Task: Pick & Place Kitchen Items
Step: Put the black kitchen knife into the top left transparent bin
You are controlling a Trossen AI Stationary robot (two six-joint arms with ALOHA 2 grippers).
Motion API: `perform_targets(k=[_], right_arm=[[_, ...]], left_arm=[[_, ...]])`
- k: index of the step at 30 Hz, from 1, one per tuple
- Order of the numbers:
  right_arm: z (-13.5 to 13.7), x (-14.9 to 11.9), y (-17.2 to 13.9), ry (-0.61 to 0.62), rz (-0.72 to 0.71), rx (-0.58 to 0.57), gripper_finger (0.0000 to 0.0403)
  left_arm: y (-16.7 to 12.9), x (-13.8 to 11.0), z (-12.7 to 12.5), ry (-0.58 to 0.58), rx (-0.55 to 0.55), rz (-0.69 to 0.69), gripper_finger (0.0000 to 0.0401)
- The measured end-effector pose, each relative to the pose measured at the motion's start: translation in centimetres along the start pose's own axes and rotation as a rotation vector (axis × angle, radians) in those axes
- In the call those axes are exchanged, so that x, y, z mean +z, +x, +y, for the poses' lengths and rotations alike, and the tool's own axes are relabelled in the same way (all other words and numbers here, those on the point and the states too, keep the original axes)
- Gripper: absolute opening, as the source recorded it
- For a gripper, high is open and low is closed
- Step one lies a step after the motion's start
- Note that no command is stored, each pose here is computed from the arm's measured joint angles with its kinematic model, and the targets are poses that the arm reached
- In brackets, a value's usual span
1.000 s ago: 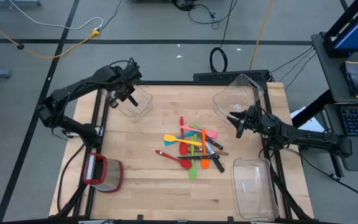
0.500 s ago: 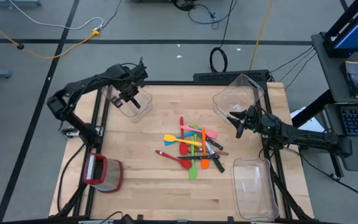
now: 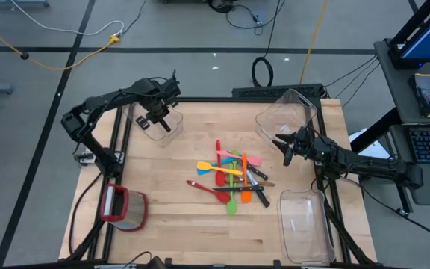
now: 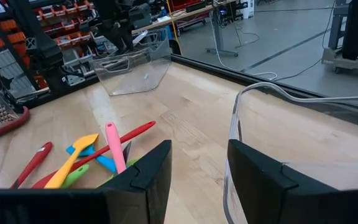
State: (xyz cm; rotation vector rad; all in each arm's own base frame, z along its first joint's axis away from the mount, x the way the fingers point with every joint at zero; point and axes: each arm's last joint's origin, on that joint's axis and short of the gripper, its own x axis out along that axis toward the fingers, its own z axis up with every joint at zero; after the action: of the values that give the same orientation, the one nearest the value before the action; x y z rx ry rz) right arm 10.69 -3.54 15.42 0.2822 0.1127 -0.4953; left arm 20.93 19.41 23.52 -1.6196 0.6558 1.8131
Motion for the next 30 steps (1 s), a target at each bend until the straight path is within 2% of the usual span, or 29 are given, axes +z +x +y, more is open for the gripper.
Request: perform_targets(k=[13, 30], right_arm=[[0.0, 0.0, 0.0, 0.000, 0.000, 0.000, 0.0153], [0.0, 0.0, 0.0, 0.000, 0.000, 0.000, 0.0153]], left_arm=[[0.1, 0.0, 0.0, 0.005, 0.001, 0.009, 0.0074], [3.8, -0.6, -1.0, 0.072, 0.132, 0.044, 0.0074]])
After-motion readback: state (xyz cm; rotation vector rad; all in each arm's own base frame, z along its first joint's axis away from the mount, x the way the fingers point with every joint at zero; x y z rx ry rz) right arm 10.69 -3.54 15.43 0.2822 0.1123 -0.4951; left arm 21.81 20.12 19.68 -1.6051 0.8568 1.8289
